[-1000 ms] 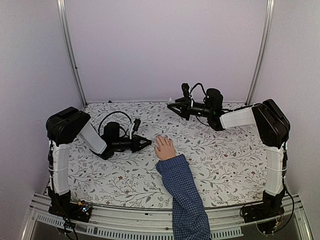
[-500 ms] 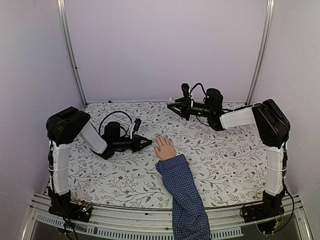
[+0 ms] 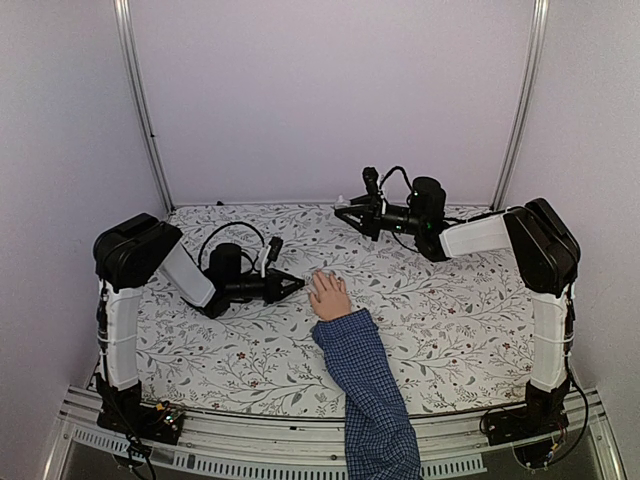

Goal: Paint the nails
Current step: Paint the nail polish on the nail.

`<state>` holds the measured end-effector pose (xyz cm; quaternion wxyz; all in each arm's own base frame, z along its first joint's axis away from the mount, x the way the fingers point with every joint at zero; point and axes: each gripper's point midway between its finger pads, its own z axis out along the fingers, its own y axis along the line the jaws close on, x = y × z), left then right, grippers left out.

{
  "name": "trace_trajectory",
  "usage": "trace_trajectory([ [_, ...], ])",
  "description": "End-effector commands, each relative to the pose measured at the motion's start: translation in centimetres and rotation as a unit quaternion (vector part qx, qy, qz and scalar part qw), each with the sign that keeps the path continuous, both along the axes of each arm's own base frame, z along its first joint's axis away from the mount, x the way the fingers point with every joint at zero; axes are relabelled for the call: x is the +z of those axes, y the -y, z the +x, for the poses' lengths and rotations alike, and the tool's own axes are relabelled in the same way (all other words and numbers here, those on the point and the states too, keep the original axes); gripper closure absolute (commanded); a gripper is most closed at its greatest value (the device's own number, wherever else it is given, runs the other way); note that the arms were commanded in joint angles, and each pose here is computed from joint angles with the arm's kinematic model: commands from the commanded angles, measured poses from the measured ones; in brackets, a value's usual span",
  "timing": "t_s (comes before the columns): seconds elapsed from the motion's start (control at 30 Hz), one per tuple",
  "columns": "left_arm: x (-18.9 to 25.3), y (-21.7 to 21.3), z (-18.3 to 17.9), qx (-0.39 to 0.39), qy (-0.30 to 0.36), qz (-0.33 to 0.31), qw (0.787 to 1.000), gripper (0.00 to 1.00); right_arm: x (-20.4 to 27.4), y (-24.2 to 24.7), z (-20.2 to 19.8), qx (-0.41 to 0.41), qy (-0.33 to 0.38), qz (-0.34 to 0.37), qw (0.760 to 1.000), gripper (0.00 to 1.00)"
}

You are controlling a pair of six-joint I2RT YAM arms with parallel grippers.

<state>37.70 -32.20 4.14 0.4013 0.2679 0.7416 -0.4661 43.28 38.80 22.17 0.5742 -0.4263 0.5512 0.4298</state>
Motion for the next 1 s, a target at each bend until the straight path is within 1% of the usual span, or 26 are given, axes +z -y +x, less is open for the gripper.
trace_trajectory([
  [0.0,-0.8,0.5,-0.2,-0.007,0.0,0.009,1.0,1.0,-0.8,0.0,0.2,-0.005,-0.003,-0.005,1.0,1.0],
  [0.97,-1.4,0.3,0.9,0.014,-0.002,0.02,1.0,1.0,-0.8,0.0,0.3,-0.007,-0.002,-0.007,1.0,1.0],
])
